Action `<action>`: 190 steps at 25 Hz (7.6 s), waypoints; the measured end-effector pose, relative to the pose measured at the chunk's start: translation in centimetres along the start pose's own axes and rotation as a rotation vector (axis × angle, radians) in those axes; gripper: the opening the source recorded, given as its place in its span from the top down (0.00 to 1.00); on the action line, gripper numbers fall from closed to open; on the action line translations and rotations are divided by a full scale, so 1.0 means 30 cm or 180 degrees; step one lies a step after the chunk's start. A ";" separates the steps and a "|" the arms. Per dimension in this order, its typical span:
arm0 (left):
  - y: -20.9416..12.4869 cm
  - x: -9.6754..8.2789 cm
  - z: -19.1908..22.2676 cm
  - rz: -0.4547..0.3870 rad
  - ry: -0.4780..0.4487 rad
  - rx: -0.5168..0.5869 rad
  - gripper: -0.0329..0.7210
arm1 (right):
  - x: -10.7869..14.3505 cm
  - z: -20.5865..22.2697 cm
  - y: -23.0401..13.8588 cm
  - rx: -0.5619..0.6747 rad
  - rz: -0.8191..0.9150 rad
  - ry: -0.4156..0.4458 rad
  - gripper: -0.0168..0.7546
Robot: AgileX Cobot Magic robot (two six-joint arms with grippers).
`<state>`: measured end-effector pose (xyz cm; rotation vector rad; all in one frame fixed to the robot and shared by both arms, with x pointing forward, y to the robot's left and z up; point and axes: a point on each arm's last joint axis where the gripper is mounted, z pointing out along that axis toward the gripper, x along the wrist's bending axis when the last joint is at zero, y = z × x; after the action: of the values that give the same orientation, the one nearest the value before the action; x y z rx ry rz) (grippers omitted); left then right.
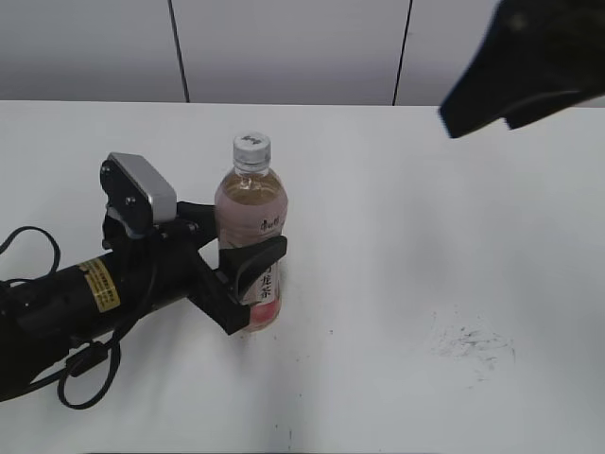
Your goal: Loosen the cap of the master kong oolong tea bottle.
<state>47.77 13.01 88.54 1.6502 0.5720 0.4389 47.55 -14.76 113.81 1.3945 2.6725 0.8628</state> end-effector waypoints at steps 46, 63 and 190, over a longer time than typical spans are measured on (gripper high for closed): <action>0.000 0.004 0.000 -0.0022 0.0038 -0.0005 0.43 | 0.188 0.461 0.286 0.0292 -0.0157 -0.0058 0.62; -0.005 0.000 -0.003 -0.0003 0.0021 0.0019 0.43 | 0.198 0.457 0.284 0.0246 -0.4249 0.0245 0.62; -0.011 0.003 -0.004 -0.0002 0.0043 0.0043 0.43 | 0.203 0.470 0.283 0.0240 -0.4334 0.0287 0.63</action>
<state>47.72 13.19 88.23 1.6609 0.5868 0.4470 53.82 0.29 107.32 -0.5906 2.7702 0.5838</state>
